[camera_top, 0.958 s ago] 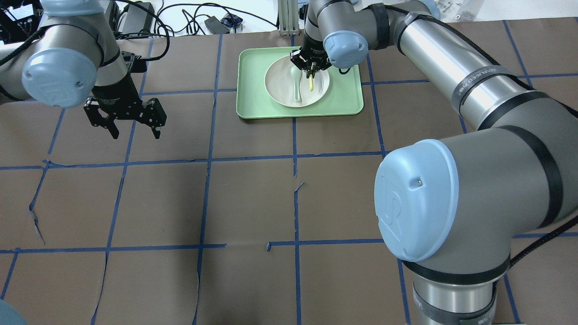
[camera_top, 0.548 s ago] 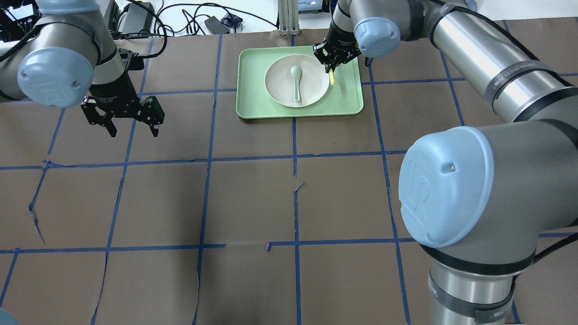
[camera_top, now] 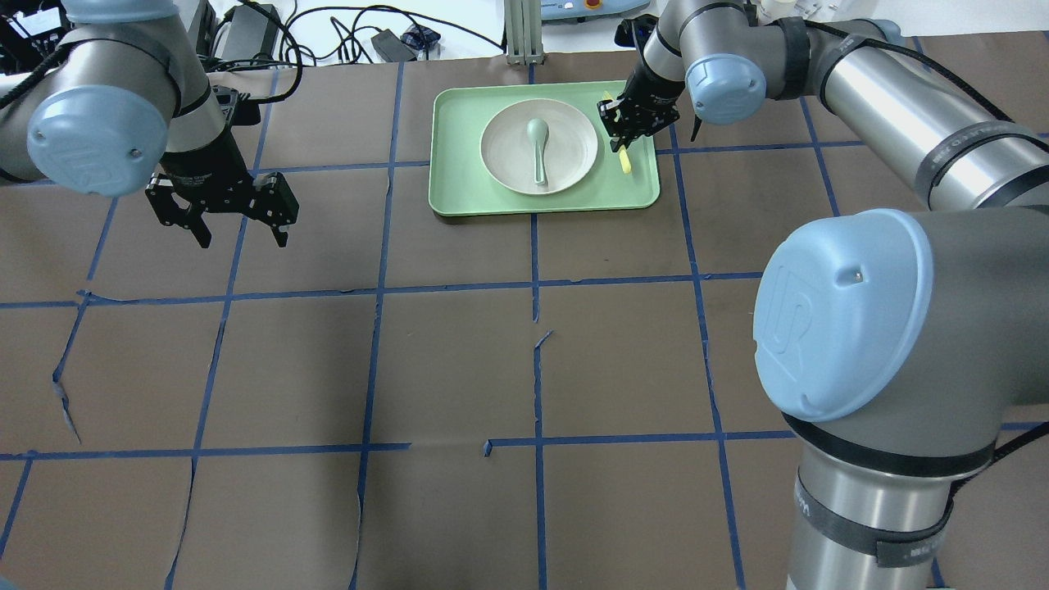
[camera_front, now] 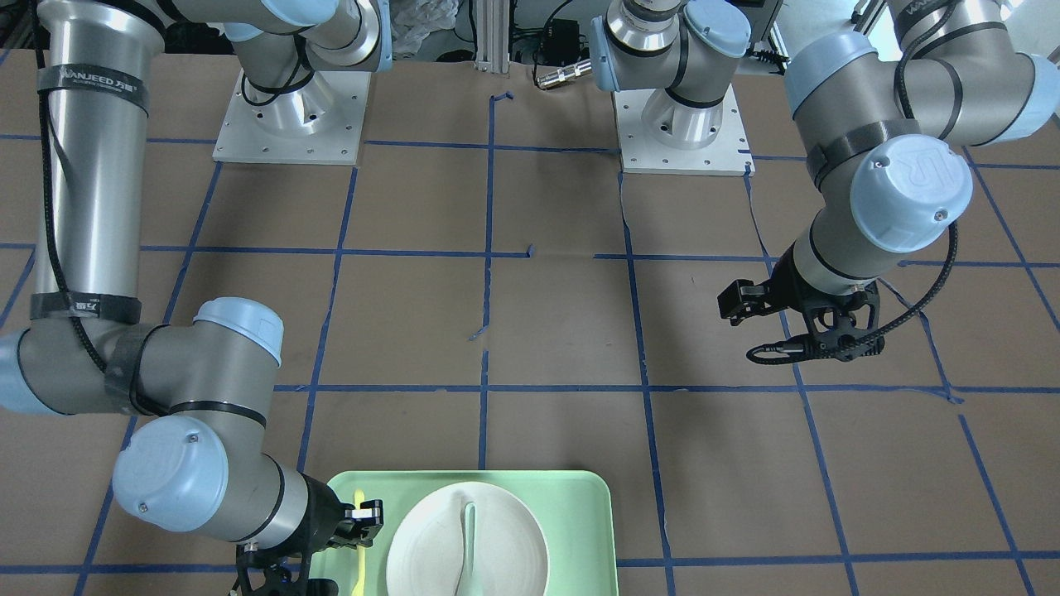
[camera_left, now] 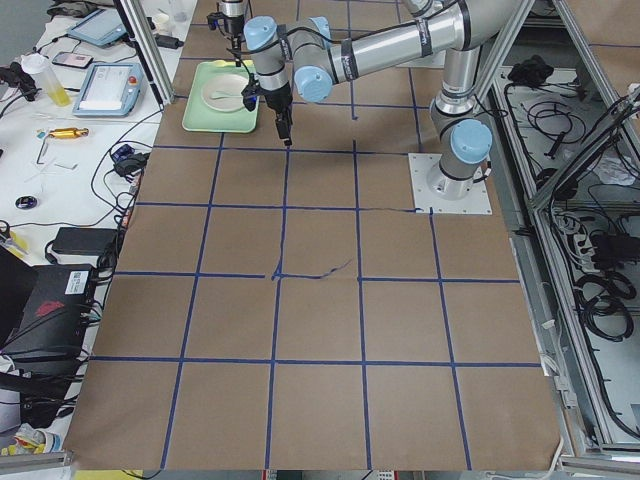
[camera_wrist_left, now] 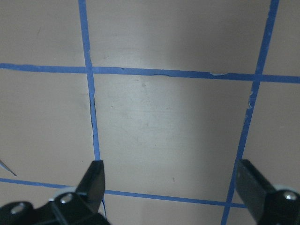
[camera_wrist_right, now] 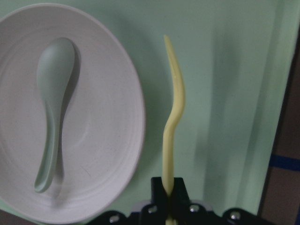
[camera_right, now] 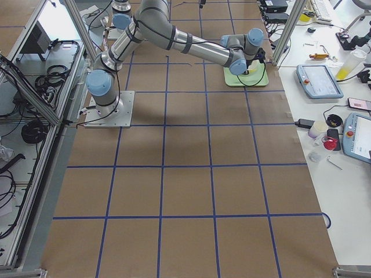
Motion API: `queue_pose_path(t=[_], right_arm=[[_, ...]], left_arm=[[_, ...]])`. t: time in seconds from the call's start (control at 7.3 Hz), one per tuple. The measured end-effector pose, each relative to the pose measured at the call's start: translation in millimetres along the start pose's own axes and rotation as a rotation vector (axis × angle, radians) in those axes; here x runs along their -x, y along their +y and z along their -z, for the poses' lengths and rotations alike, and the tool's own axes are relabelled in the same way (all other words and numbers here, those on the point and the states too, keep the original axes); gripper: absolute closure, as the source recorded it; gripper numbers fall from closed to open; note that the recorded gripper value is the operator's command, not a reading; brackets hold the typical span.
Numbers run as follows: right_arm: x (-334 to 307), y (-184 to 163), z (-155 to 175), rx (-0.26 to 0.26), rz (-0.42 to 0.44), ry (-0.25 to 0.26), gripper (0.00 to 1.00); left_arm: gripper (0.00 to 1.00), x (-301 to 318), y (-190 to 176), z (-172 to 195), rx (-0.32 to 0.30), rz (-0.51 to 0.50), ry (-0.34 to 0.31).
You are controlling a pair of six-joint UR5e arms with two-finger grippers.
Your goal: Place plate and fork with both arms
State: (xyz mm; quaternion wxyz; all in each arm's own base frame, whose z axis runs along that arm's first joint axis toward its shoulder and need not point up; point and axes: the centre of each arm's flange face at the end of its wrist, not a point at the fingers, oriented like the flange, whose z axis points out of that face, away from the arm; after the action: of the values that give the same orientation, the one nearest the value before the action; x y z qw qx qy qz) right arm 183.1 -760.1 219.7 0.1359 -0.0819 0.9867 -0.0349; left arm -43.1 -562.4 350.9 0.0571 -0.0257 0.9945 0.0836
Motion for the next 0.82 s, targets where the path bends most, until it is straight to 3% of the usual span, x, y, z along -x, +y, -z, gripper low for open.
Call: queue_pose_path(t=[0.14,0.27,0.41,0.82], right_arm=[[-2,-1,-9,-0.002,0.001,-0.004,0.75],[-5,-2,-16,-0.003,0.003,-0.001,0.10],[-7,-1,-19,-0.002,0.007,0.007,0.00],[-7,1,-7,-0.007,0.011,0.049,0.00]], left_arm=[[0.00,0,0,0,0.000,0.000,0.000],[0.00,-1,0,0,0.000,0.000,0.000],[0.00,-1,0,0,0.001,-0.001,0.000],[0.00,-1,1,0,0.002,-0.001,-0.001]])
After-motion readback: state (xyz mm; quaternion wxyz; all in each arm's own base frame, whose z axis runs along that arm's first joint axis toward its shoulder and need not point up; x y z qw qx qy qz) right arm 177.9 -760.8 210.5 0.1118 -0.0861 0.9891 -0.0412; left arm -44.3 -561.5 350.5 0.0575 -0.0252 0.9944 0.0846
